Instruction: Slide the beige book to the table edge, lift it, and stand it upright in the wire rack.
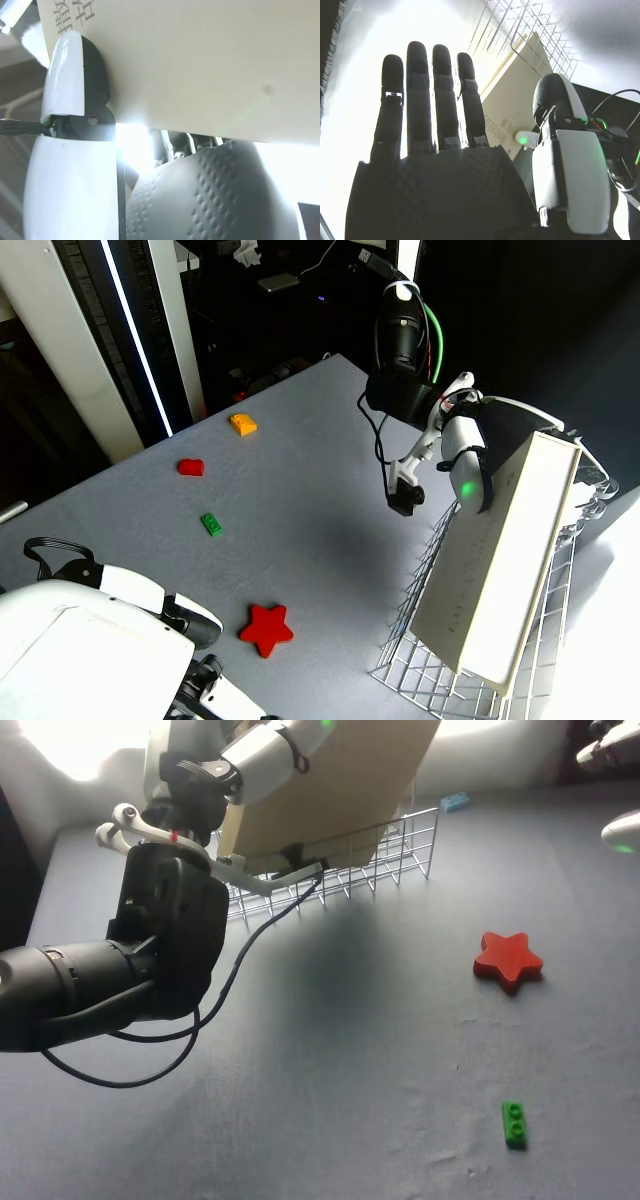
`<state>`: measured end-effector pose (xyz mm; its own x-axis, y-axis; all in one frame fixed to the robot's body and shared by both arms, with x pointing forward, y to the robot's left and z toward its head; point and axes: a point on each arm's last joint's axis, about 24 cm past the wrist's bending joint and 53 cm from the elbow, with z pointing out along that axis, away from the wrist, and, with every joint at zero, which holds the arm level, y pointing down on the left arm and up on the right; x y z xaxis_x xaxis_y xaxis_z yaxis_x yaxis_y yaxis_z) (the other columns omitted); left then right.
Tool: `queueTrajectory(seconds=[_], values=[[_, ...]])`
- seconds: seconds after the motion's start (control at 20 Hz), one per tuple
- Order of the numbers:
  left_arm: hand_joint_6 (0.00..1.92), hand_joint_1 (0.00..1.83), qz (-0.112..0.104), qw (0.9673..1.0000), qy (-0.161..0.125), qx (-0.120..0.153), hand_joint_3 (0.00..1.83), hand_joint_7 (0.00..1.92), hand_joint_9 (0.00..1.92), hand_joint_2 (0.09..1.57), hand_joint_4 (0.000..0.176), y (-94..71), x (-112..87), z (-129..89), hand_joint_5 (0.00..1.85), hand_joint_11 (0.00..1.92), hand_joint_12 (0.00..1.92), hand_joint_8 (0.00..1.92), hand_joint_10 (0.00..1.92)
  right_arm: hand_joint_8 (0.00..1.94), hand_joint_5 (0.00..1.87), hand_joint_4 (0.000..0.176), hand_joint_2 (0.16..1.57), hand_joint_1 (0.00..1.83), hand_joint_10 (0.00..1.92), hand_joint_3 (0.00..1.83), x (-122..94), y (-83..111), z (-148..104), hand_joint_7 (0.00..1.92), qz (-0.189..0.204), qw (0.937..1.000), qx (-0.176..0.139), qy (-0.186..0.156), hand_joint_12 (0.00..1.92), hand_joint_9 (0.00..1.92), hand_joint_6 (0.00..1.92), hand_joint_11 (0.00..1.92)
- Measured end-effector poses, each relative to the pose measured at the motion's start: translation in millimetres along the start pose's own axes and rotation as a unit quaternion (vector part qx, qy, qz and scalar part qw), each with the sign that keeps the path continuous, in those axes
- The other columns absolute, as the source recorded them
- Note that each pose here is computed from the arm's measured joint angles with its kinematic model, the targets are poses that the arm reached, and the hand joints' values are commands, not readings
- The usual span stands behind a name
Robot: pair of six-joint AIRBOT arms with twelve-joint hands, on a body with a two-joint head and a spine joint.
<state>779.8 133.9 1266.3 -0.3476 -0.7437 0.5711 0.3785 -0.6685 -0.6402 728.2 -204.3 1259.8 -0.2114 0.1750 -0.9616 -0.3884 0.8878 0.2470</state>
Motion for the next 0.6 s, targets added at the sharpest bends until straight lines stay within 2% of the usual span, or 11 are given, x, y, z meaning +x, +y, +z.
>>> queueTrajectory(seconds=[0.05,0.15,0.25,0.6], values=[[1.27,1.47,0.0,0.9997,-0.024,-0.001,0.0,0.62,0.72,1.21,0.0,1.8,-9.7,-1,0.74,0.67,1.67,1.32,1.34,0.0,0.44,0.0,1.18,0.27,0.0,0.0,0,0.7,0,0.45,0.0,1.0,-0.001,0.001,1.04,0.45,0.0,0.0],[1.27,1.47,0.006,0.9969,-0.078,-0.014,0.0,0.62,0.7,1.21,0.0,9.8,-33.4,-4,0.74,0.7,1.64,1.33,1.35,0.01,0.47,0.0,1.17,0.3,0.01,0.0,0,0.5,0,0.47,0.0,1.0,-0.001,0.001,1.05,0.47,0.01,0.03],[1.25,1.48,0.008,0.9947,-0.102,-0.013,0.0,0.62,0.72,1.21,0.0,7.8,-43.9,-4,0.74,0.69,1.67,1.32,1.33,0.01,0.49,0.0,1.16,0.31,0.01,0.0,-1,-1.0,0,0.48,0.0,1.0,0.002,-0.001,1.06,0.48,0.01,0.03],[1.28,1.47,0.008,0.9947,-0.1,-0.019,0.0,0.55,0.65,1.23,0.0,9.1,-44.6,-2,0.74,0.69,1.66,1.37,1.4,0.0,0.46,0.0,1.16,0.31,0.0,0.0,-2,-5.0,0,0.47,0.0,0.9999,0.011,-0.005,1.07,0.47,0.0,0.02]])
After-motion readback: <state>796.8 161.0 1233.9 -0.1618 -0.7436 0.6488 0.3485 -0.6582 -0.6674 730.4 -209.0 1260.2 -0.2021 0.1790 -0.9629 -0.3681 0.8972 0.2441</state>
